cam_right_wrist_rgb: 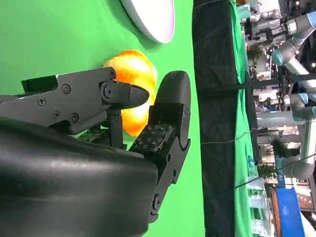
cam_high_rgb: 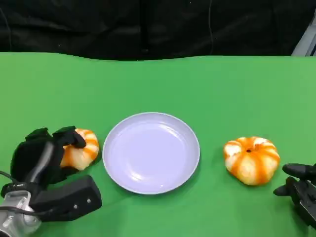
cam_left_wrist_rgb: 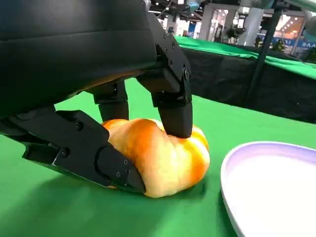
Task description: Grasp the bread from the table and place it into the plate.
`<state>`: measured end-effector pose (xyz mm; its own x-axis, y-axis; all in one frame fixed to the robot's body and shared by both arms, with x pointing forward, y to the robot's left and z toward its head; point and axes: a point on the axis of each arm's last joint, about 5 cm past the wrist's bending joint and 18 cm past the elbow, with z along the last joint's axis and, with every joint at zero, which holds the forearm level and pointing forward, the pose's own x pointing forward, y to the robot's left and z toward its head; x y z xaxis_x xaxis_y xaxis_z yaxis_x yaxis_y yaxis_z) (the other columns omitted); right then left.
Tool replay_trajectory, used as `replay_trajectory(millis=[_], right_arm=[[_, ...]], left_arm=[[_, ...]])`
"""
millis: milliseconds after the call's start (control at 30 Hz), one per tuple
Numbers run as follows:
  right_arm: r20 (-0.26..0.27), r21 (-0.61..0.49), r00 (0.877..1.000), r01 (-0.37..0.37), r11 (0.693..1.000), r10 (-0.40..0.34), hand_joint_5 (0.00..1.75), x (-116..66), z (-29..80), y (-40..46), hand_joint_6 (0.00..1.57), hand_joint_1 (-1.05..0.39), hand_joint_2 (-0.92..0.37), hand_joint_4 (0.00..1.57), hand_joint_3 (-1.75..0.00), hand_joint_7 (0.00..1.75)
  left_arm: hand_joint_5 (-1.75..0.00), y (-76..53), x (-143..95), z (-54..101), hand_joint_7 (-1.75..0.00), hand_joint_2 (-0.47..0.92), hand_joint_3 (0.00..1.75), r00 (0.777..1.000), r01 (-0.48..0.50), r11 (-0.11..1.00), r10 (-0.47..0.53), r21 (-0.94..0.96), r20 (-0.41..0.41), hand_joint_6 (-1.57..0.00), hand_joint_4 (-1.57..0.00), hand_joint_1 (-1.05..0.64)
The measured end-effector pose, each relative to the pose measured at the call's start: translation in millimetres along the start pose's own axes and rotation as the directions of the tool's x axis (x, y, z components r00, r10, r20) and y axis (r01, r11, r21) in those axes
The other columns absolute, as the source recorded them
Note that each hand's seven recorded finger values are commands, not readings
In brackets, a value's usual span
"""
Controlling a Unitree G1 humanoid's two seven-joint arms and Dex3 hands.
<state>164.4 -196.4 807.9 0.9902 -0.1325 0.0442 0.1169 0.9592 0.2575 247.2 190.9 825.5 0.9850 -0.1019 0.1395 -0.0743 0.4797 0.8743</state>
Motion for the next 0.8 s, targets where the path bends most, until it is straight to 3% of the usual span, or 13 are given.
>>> replay_trajectory(millis=[133,333,633,800], right_arm=[[0.000,0.000,1.000,0.000,1.000,0.000,1.27,0.0,0.0,0.0,0.91,-0.04,-0.92,0.71,-0.38,0.65],[-0.001,0.001,1.000,-0.001,1.000,0.001,1.28,0.0,-0.2,-0.1,0.91,-0.04,-0.92,0.70,-0.40,0.65],[-0.004,-0.002,1.000,-0.002,1.000,0.002,1.30,0.2,-0.5,0.2,0.90,-0.03,-0.92,0.69,-0.40,0.66],[-0.007,-0.009,1.000,0.000,1.000,0.000,1.30,0.4,-0.6,0.4,0.90,-0.04,-0.92,0.69,-0.39,0.66]], left_arm=[[-1.74,-0.1,-0.2,-0.1,-1.43,0.86,0.00,1.000,0.000,1.000,0.000,0.000,-0.001,-0.66,-0.56,0.00],[-1.75,-1.0,-1.6,0.8,-1.48,0.85,0.00,0.991,-0.132,0.991,0.133,-0.018,0.016,-0.63,-0.55,0.04],[-1.75,3.8,1.6,4.7,-1.46,0.85,0.00,0.972,-0.217,0.975,0.220,-0.034,0.082,-0.65,-0.55,0.04],[-1.67,6.5,3.3,6.6,-1.33,0.86,0.01,0.963,-0.242,0.970,0.244,-0.031,0.113,-0.73,-0.61,0.02]])
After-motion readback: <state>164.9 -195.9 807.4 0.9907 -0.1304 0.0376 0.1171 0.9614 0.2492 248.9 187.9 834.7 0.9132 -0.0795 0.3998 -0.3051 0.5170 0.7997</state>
